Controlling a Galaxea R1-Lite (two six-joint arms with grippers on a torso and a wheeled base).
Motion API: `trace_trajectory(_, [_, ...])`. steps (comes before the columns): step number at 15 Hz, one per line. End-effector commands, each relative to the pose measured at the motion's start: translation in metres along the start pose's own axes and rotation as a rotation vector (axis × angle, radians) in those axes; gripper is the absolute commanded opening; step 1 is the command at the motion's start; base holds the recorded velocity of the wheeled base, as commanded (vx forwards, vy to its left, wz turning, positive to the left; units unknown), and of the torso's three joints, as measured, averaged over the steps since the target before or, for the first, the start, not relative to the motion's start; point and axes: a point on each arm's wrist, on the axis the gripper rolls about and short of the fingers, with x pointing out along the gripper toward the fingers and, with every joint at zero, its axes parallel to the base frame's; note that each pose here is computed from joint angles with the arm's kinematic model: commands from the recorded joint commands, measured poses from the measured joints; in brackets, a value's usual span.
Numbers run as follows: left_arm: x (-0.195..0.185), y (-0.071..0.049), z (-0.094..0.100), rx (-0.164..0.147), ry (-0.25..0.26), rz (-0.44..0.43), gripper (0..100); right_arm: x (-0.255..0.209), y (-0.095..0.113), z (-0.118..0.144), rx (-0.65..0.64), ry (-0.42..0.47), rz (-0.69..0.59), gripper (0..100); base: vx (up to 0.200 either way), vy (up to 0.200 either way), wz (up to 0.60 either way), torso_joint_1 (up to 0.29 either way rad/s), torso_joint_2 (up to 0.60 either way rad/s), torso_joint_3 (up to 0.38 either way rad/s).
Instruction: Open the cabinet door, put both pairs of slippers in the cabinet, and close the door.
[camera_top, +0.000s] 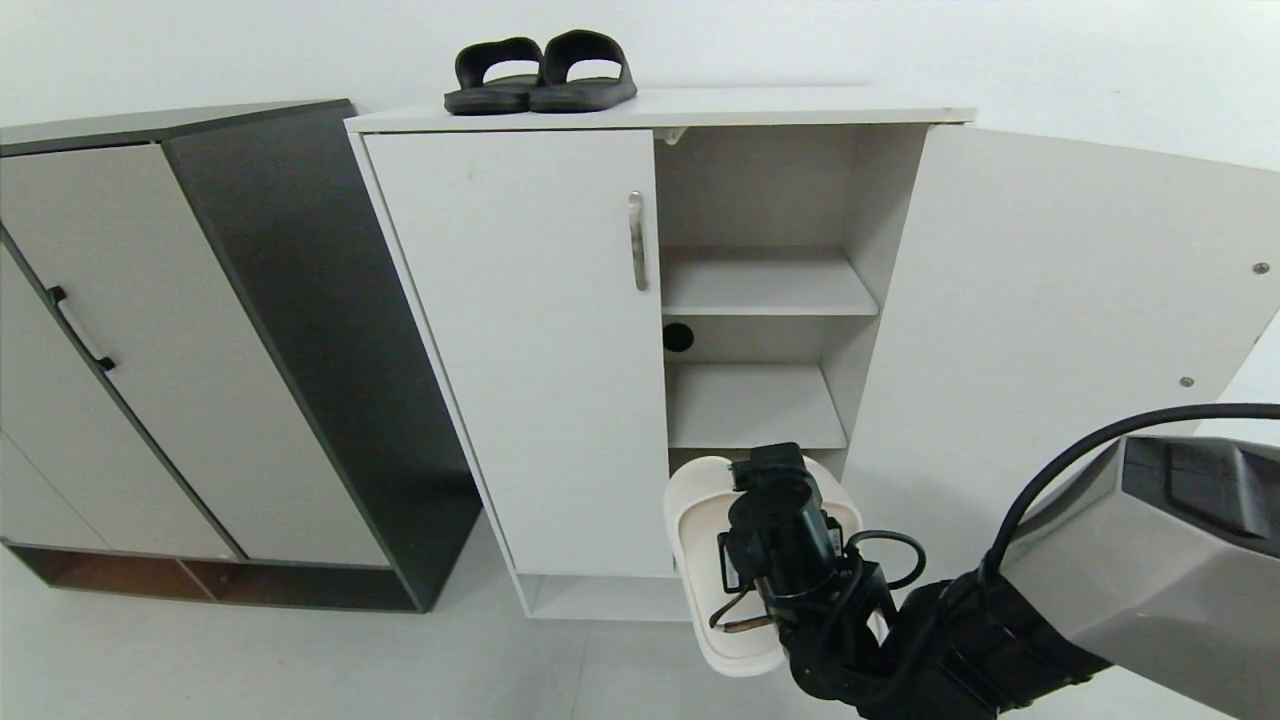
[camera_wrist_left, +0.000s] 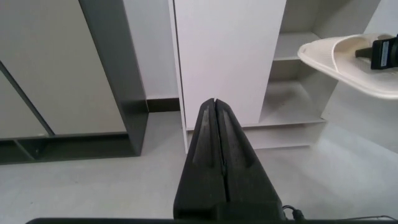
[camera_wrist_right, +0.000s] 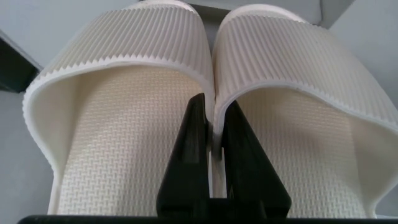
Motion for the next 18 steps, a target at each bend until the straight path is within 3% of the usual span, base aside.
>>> trace_trajectory(1, [0.0, 0.0, 0.0, -0.001, 0.003, 0.0, 0, 0.005, -0.001, -0.002, 0.001, 0.005, -0.009, 0, 0.0, 0.0, 0.0, 0.0, 0.0, 0.0])
trace_trajectory(10, [0.0, 0.0, 0.0, -0.002, 0.003, 0.0, 0, 0.022, -0.007, -0.008, 0.026, 0.019, -0.043, 0, 0.0, 0.0, 0.0, 0.003, 0.0, -0.179])
trace_trajectory(18, [0.0, 0.0, 0.0, -0.004, 0.003, 0.002, 0, 0.019, -0.01, 0.019, 0.08, -0.121, -0.052, 0, 0.0, 0.0, 0.0, 0.003, 0.0, -0.15])
